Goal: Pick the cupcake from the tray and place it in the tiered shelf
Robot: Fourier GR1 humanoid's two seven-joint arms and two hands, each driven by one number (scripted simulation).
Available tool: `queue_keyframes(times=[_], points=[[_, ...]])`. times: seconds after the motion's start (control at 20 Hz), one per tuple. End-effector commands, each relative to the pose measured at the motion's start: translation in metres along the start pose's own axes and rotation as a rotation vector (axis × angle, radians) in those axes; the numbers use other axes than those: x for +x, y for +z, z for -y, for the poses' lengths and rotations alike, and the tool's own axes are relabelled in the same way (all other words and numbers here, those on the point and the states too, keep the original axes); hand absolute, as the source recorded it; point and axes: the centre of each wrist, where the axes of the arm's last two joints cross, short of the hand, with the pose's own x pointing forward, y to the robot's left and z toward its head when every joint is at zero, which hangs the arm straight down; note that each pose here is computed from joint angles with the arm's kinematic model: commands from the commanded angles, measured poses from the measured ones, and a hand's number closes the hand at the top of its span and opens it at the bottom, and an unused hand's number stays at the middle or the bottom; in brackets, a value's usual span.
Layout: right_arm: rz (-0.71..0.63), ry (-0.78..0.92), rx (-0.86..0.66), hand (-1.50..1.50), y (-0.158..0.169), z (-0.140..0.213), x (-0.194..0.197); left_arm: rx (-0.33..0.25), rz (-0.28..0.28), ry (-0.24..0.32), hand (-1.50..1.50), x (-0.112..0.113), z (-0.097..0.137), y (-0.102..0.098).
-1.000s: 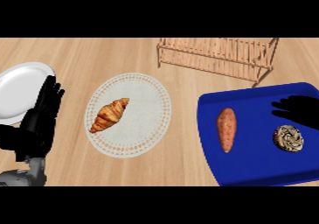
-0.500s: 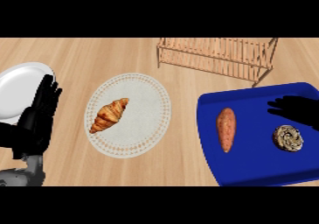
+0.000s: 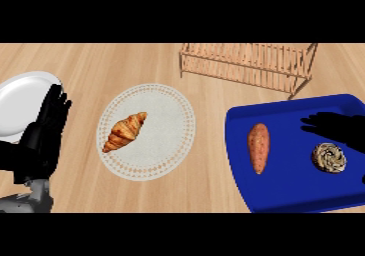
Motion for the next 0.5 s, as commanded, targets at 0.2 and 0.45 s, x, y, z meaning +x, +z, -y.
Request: queue_keyframes(times=[0.2, 0.45], points=[[0.064, -0.027, -0.010, -1.50, -0.018, -0.018, 0.004, -0.006, -0.008, 0.015, 0.00, -0.010, -0.008, -0.020], [0.050, -0.036, 0.045, -1.50, -0.021, -0.039, 0.007, 0.005, 0.011, -0.007, 0.00, -0.014, -0.003, -0.007]])
